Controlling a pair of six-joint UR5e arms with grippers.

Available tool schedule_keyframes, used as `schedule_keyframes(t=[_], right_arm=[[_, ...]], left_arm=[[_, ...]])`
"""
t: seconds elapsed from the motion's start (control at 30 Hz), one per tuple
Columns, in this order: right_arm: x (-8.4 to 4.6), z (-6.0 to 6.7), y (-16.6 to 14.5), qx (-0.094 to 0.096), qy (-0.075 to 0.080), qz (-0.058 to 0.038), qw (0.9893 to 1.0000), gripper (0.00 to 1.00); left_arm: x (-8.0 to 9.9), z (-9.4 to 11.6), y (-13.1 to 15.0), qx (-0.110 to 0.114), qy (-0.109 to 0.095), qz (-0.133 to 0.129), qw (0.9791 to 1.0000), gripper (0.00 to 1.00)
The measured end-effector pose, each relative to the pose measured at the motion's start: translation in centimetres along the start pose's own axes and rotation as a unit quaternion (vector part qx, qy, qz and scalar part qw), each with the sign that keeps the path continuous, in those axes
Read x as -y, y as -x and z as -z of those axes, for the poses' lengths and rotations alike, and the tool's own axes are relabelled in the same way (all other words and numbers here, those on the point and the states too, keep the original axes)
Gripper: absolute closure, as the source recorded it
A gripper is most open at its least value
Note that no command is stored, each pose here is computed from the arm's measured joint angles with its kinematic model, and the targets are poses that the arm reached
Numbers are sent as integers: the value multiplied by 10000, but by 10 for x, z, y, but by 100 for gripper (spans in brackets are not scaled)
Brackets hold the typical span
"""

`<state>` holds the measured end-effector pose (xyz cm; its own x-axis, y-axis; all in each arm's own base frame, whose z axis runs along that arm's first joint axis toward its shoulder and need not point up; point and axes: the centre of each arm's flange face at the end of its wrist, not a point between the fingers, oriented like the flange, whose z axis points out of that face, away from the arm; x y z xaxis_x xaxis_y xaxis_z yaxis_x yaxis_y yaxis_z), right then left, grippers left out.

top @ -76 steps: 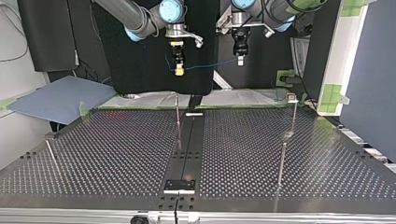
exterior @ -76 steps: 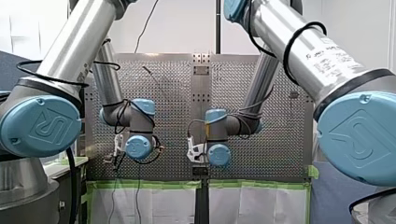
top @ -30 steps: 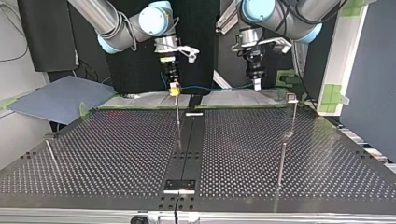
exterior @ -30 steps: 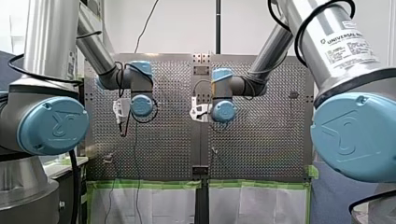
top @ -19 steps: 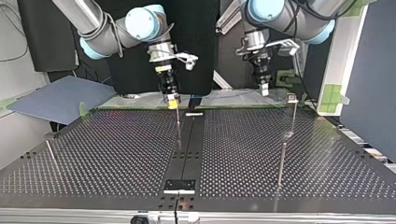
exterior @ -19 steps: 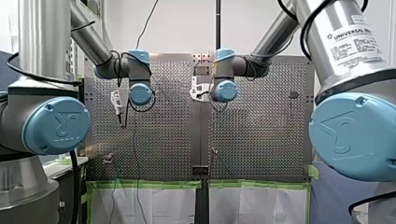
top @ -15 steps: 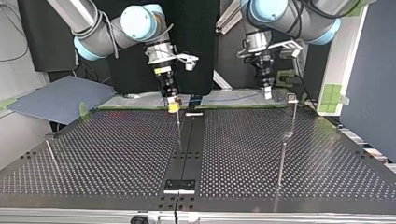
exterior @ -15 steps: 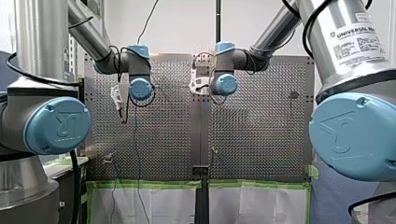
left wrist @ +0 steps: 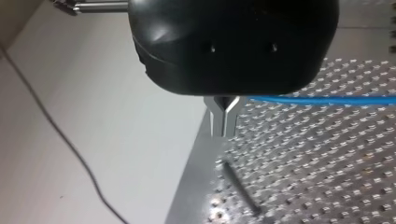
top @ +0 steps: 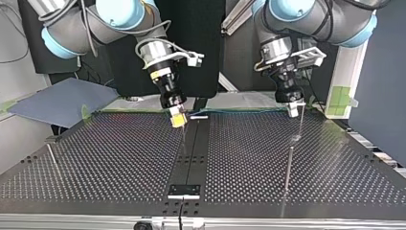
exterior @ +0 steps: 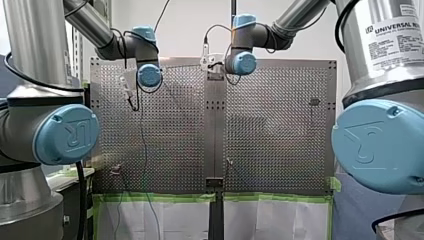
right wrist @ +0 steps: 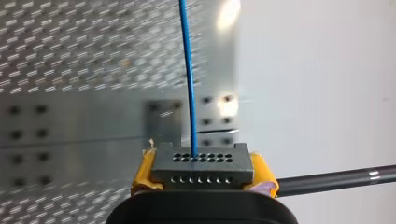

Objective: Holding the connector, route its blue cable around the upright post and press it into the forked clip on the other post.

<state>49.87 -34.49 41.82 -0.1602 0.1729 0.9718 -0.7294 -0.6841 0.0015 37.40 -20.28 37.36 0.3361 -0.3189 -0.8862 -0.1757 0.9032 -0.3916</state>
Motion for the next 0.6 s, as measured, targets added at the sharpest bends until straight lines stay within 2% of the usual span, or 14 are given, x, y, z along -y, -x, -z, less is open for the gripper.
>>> schedule_keyframes(t=[0.1,0.23,0.43,0.6], right_arm=[[2,0,-23,-182,-69,6,9998,100],[5,-2,-38,-273,-185,8,9995,100],[9,-13,-36,-179,-294,7,9994,100],[12,-27,-26,-70,-325,11,9994,100]], left_arm=[[1,-10,9,88,46,46,9999,100],[1,-25,26,212,81,115,9997,100],[1,-46,57,408,25,354,9985,100],[-1,-66,72,498,-17,401,9980,100]])
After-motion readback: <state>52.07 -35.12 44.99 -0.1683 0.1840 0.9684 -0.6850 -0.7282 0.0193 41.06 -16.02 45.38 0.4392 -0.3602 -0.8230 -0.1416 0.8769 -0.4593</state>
